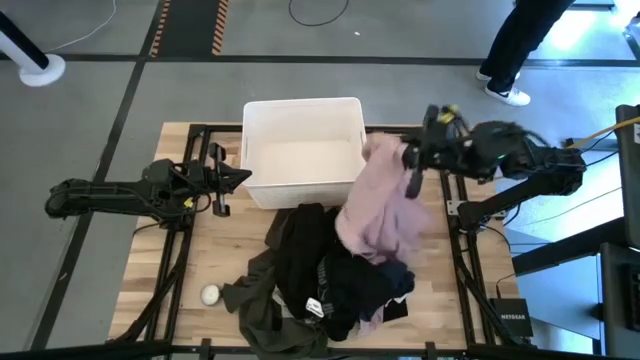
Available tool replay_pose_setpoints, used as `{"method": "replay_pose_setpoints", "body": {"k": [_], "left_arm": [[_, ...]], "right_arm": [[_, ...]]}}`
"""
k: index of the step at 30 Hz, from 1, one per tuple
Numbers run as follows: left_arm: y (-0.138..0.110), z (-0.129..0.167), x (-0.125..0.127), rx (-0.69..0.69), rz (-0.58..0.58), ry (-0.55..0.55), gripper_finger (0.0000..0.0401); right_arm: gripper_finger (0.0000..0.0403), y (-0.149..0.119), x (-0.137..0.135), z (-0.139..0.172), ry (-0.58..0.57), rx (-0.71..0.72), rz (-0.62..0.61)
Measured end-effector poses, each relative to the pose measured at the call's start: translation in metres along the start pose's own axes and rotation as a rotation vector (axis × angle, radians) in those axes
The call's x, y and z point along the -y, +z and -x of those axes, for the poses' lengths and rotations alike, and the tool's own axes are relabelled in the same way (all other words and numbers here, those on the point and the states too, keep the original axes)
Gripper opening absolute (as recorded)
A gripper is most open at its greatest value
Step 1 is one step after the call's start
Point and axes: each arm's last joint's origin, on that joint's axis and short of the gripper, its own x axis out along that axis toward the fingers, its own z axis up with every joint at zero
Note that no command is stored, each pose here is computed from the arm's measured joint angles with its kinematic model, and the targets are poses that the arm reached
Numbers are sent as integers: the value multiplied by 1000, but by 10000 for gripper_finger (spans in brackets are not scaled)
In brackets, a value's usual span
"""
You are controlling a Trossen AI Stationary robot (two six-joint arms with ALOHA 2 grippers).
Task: Sort clothes
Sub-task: Put the pink polo shirt into the white laundry organizer
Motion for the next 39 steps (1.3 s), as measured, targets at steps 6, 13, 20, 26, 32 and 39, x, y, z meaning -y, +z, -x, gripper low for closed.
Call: {"method": "replay_pose_setpoints", "body": {"k": [6,13,20,26,32,39], "left_arm": [[0,0,0,0,0,0,4],[0,0,0,1,0,0,4],[0,0,0,1,0,0,4],[1,0,0,7,1,1,4],[1,0,-1,13,-15,6,4],[1,0,-1,9,-52,7,4]], "right_arm": [[5,41,9,7,-82,288,25],[6,82,25,-1,-109,629,47],[7,118,55,-28,-190,856,143],[7,137,84,-68,-269,1059,206],[7,109,115,-118,-345,1104,197],[7,43,141,-191,-274,585,159]]}}
